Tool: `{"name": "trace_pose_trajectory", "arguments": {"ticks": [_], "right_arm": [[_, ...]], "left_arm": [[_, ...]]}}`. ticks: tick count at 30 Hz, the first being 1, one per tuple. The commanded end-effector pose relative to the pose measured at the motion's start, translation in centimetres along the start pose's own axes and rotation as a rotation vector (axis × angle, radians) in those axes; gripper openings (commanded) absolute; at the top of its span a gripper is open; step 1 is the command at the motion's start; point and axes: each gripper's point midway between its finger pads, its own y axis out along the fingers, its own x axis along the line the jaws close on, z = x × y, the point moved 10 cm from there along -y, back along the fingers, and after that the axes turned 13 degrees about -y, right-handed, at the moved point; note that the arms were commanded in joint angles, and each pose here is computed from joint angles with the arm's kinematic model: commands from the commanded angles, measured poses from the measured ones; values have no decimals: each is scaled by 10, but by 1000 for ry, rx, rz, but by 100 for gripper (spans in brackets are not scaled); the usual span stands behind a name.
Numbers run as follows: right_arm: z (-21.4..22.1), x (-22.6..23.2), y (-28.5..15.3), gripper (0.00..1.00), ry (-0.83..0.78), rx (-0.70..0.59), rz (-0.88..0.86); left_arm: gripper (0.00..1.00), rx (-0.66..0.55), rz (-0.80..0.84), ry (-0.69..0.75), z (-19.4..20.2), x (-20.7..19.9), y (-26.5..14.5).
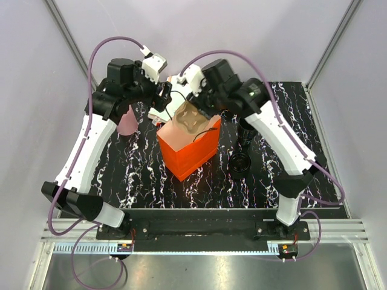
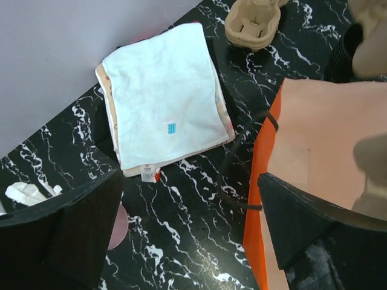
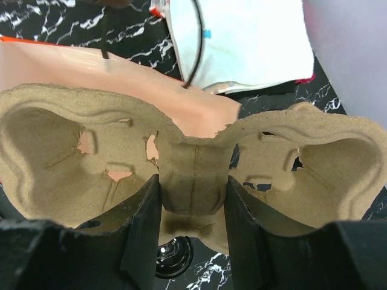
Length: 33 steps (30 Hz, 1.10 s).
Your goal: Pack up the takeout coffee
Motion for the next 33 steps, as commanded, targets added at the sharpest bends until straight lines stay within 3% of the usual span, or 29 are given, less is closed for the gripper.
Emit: {"name": "trace_pose_trajectory", "arguments": {"ticks": [1,9,17,28,33], "right_arm": [[-7,10,15,41,-12,55,93],[-14,46,43,41,-83,122,112],[-19,48,61,41,-93,145,164],[-28,51,62,40,-115,128,211],[-24,84,71,41,-177,171,157]], "left_arm": [[99,-127,78,-33,-21,4,3],[99,-119,156,-60,-14,4,15],[99,-122,193,-80,-7,1,20],[71,-122,202,-129,-1,-1,22],[56,-145,151,-190,-6,0,17]]}}
